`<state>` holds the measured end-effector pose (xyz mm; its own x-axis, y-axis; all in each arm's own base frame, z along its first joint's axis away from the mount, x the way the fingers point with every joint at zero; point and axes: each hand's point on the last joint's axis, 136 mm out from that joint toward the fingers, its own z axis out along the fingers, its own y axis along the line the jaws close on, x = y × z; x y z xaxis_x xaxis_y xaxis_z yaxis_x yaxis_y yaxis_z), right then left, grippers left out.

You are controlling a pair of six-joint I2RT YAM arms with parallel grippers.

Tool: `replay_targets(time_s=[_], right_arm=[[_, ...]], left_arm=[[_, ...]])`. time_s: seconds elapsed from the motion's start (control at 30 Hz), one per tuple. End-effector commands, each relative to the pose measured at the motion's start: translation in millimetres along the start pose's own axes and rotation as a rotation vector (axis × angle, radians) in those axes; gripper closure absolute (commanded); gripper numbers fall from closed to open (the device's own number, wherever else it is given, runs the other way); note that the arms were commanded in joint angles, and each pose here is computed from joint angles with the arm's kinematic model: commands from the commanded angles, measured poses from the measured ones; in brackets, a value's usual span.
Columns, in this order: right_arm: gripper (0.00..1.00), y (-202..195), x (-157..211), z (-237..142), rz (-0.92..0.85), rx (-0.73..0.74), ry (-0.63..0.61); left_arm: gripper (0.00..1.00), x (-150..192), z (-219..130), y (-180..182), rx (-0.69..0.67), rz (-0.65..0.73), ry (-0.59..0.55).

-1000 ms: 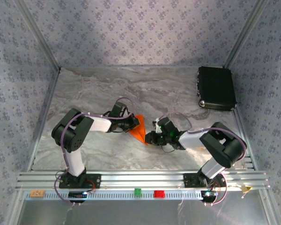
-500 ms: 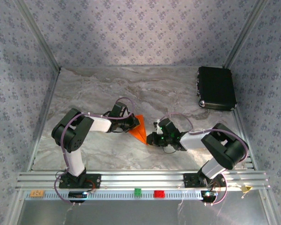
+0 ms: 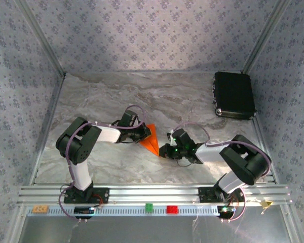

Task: Fold a paper plane with a square sheet of paper (pick it up from the middle)
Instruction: Fourth fold the wing at the center of the table.

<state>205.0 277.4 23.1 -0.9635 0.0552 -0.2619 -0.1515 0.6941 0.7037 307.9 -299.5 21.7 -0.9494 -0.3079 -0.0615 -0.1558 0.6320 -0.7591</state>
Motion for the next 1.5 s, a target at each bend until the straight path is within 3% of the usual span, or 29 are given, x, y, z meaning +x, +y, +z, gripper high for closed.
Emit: replay_targets(time_s=[0.0, 0.2, 0.33, 0.43, 0.8, 1.03, 1.47], right_arm=[[0.85, -14.1, 14.1, -11.1, 0.034, 0.068, 0.041], [0.80, 23.8, -20.5, -30.5, -0.040, 0.011, -0.032], [0.94, 47.9, -33.1, -24.5, -0.086, -0.047, -0.011], [0.97, 57.8, -39.6, -11.5, -0.109, -0.053, 0.008], [1.00, 50.3, -42.2, 27.9, -0.128, 0.047, 0.085], [1.00, 21.7, -32.5, 34.8, -0.103, 0.145, 0.115], [1.00, -9.3, -6.6, 34.2, 0.008, 0.114, 0.115]], left_arm=[[0.93, 6.5, 4.2, 32.2, -0.097, -0.030, 0.012], [0.93, 6.4, 4.0, 31.3, -0.094, -0.028, 0.012], [0.93, 7.1, 4.8, 31.6, -0.094, -0.027, 0.013], [0.93, 7.2, 5.5, 31.4, -0.094, -0.028, 0.016], [0.93, 7.3, 5.9, 31.4, -0.094, -0.029, 0.019], [0.93, 8.3, 6.2, 32.6, -0.098, -0.029, 0.022], [0.94, 8.2, 6.8, 37.5, -0.111, -0.031, 0.022]])
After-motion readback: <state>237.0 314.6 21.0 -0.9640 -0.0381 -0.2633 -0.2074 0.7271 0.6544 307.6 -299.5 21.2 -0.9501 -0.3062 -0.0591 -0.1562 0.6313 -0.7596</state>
